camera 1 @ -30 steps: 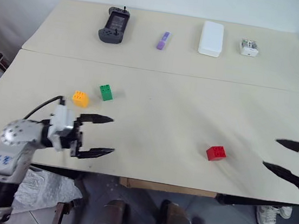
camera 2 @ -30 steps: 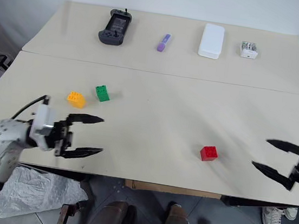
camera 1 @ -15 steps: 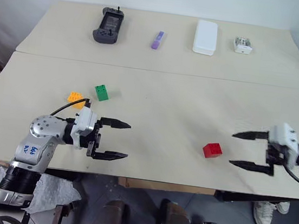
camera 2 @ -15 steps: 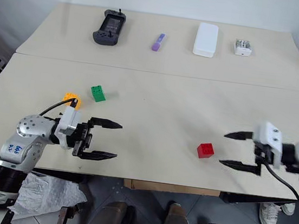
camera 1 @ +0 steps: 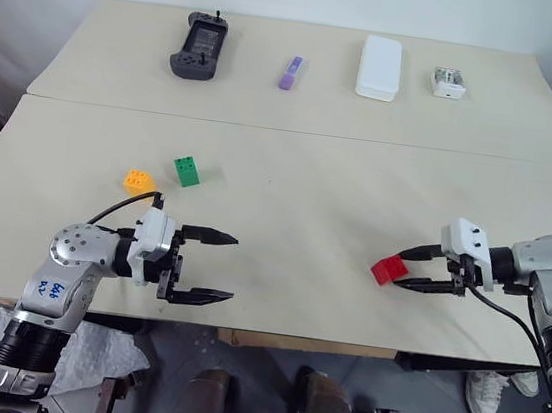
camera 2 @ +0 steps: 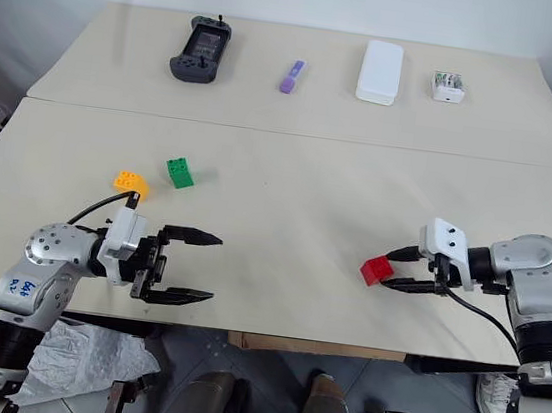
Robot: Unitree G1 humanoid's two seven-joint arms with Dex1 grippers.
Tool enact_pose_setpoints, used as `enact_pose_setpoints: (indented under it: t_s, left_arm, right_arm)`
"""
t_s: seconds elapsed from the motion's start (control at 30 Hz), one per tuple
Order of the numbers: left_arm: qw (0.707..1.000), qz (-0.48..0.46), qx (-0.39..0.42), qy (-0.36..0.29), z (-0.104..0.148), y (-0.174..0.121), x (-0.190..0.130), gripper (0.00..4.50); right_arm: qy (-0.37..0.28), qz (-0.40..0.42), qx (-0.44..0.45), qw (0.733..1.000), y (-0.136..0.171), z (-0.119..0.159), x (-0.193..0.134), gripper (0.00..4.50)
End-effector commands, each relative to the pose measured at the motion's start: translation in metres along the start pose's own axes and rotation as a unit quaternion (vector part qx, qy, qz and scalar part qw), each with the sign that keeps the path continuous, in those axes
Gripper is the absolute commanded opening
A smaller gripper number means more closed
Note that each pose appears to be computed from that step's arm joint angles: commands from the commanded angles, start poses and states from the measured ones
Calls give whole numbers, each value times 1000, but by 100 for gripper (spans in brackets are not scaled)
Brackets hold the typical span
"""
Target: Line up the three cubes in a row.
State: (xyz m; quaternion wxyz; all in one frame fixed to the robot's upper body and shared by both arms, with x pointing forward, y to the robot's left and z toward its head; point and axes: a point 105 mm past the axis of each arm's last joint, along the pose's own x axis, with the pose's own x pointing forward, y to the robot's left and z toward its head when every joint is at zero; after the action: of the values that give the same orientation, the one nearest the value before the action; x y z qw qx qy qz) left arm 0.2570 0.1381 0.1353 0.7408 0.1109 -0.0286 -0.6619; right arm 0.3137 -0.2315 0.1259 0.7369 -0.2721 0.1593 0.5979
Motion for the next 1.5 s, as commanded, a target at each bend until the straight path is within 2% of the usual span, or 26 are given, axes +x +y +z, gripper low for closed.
enact_pose_setpoints:
  t_s: [0.03, 0.07, 0.23, 0.4, 0.5, 0.7, 0.83, 0.87, 0.97, 1.03, 1.2, 1.5]
  left_arm:
    - [1000, 22, 17, -8, 6, 4, -6, 450]
    - [999, 32, 15, -10, 6, 6, -8, 450]
    - [998, 63, 11, -5, 1, 12, -19, 450]
    - [998, 67, 18, 1, 1, 12, -21, 450]
    - [997, 71, 18, 2, 0, 10, -23, 450]
    - [997, 70, 16, 7, -4, 7, -22, 450]
    - [997, 72, 15, 9, -6, 7, -24, 450]
    - [997, 73, 14, 10, -6, 7, -25, 450]
    - [997, 73, 11, 9, -8, 6, -25, 450]
    - [997, 71, 9, 9, -10, 6, -23, 450]
    - [997, 74, 7, 4, -11, 8, -21, 450]
    - [997, 79, 3, 2, -13, 9, -22, 450]
  right_arm:
    - [-39, 30, -33, 998, -1, 23, 4, 79]
    - [-49, 29, -39, 998, -6, 31, 6, 58]
    - [-64, 26, -70, 995, -32, 61, 26, 58]
    - [-38, 38, -47, 997, -33, 52, 25, 58]
    - [-26, 20, -41, 999, -36, 44, 15, 112]
    - [-2, -12, -47, 999, -35, 28, -12, 305]
    - [-1, 6, -91, 996, -26, 37, -16, 435]
    - [5, 21, -106, 994, -22, 41, -14, 443]
    - [49, 76, -169, 981, -12, 55, -2, 443]
    - [122, 78, -207, 968, -18, 54, 6, 443]
    - [150, 133, -268, 942, -10, 69, 29, 443]
    - [170, 133, -339, 915, -8, 81, 55, 443]
